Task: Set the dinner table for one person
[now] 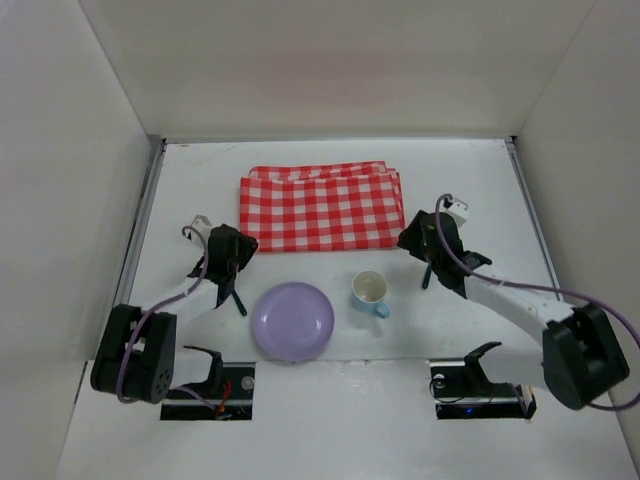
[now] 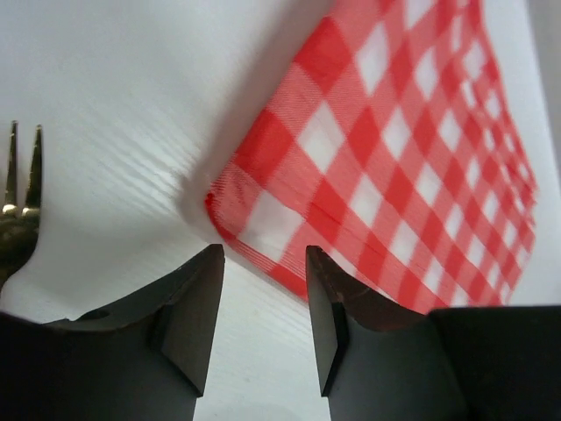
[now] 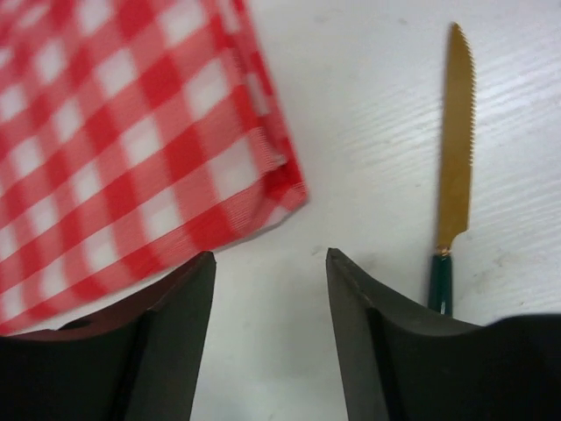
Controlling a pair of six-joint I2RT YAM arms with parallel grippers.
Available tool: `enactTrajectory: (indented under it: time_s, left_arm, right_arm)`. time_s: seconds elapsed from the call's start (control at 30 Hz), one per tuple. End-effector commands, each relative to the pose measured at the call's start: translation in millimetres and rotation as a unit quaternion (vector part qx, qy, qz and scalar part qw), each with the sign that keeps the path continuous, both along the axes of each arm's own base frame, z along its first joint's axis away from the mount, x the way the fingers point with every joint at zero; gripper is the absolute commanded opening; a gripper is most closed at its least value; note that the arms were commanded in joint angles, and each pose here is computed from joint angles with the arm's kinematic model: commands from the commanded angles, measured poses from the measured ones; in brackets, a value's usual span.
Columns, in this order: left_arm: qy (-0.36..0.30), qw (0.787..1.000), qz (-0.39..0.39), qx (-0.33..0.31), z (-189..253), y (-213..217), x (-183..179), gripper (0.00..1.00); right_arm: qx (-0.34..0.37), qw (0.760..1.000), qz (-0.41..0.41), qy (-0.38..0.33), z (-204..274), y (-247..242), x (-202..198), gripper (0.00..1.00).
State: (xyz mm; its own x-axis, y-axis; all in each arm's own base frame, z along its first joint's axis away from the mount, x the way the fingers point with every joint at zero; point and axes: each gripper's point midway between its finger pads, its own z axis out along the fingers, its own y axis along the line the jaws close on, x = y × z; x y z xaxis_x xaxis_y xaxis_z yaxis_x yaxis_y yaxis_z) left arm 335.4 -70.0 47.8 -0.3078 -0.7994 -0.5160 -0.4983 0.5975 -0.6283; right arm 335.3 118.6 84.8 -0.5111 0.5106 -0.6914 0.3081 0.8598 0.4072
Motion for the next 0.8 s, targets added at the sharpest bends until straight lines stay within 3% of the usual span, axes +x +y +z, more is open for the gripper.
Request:
enactTrajectory:
  time_s: [0.0, 0.17, 0.27, 0.33, 0.37, 0.47, 0.6, 0.77]
  left_arm:
    - [-0.049, 0.999, -0.020, 0.014, 33, -4, 1, 0.41]
    - [-0.120, 0.990, -0.072, 0.036, 77, -27, -8, 0.41]
    - [-0.158, 0.980, -0.112, 0.054, 97, -44, -15, 0.36]
    - [-0.172, 0.974, -0.136, 0.065, 102, -54, -20, 0.25]
    - [-0.171, 0.972, -0.146, 0.072, 102, -58, -23, 0.18]
    - [-0.166, 0.971, -0.154, 0.082, 95, -60, -27, 0.08]
    - [-0.156, 0.972, -0.145, 0.094, 85, -59, -26, 0.08]
    - [-0.168, 0.970, -0.142, 0.100, 82, -63, -23, 0.13]
  right_arm:
    - [-0.015, 0.994, 0.042, -0.101, 62, 16, -5, 0.63]
    - [-0.028, 0.974, 0.136, -0.177, 116, 44, -49, 0.66]
    - [-0.004, 0.959, 0.189, -0.213, 143, 57, -83, 0.49]
    - [0.011, 0.952, 0.223, -0.211, 148, 64, -105, 0.28]
    - [0.019, 0.950, 0.237, -0.204, 147, 67, -114, 0.22]
    - [0.025, 0.942, 0.282, -0.178, 137, 79, -139, 0.17]
    - [-0.025, 0.958, 0.256, -0.124, 109, 62, -144, 0.23]
    - [-0.060, 0.952, 0.291, -0.077, 91, 64, -164, 0.62]
